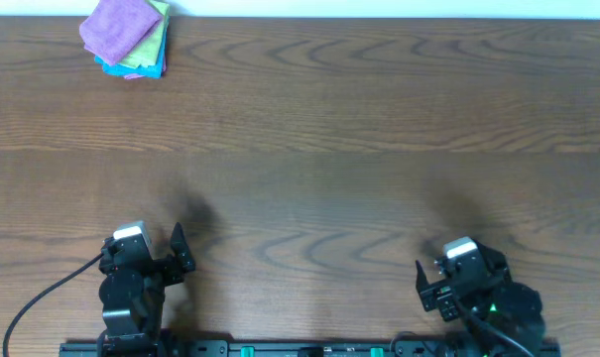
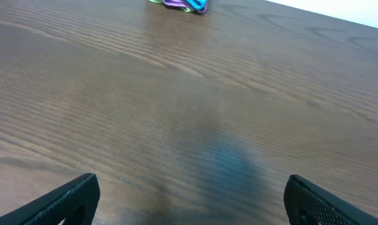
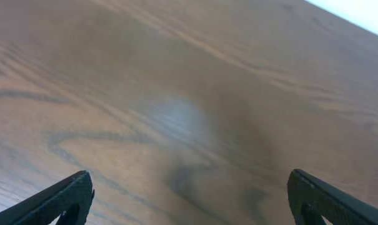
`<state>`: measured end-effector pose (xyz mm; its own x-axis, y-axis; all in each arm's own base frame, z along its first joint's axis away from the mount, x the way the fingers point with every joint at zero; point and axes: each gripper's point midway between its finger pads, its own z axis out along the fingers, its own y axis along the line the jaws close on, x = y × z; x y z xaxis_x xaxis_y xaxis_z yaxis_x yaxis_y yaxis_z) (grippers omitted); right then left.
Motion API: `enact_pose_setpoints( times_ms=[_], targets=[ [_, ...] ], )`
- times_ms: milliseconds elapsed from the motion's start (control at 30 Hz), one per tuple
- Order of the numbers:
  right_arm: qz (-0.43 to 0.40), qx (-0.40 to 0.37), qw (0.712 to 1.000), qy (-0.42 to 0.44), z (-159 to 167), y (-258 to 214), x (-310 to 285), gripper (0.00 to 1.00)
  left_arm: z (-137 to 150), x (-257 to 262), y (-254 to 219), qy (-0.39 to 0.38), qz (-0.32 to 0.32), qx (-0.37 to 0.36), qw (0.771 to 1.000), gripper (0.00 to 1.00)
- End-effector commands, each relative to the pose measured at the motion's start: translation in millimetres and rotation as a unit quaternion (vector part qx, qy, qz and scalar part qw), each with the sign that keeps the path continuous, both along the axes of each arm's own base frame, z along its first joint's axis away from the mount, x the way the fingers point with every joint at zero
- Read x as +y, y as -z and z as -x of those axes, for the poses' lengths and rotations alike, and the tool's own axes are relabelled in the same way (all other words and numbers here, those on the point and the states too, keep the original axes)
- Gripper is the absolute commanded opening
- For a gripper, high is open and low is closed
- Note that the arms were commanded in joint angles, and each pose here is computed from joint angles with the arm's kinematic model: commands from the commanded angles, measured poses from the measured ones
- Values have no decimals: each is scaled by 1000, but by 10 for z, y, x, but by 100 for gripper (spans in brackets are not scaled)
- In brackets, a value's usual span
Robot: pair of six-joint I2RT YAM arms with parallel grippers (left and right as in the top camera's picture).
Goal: Fold the cloth
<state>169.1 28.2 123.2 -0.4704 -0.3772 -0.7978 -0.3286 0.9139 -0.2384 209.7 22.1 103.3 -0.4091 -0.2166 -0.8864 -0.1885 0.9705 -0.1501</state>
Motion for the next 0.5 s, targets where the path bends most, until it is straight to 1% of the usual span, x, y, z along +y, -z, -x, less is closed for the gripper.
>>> enact_pose_setpoints(
  times_ms=[0,267,467],
  targets=[
    [12,4,1000,-2,-1,108,-20,99,4,42,51,-6,-13,5,1000,95],
    [15,41,999,-2,20,397,-22,99,4,42,53,-6,-13,5,1000,95],
    [15,40,999,-2,14,405,-21,99,4,42,51,-6,-13,5,1000,95]
  ],
)
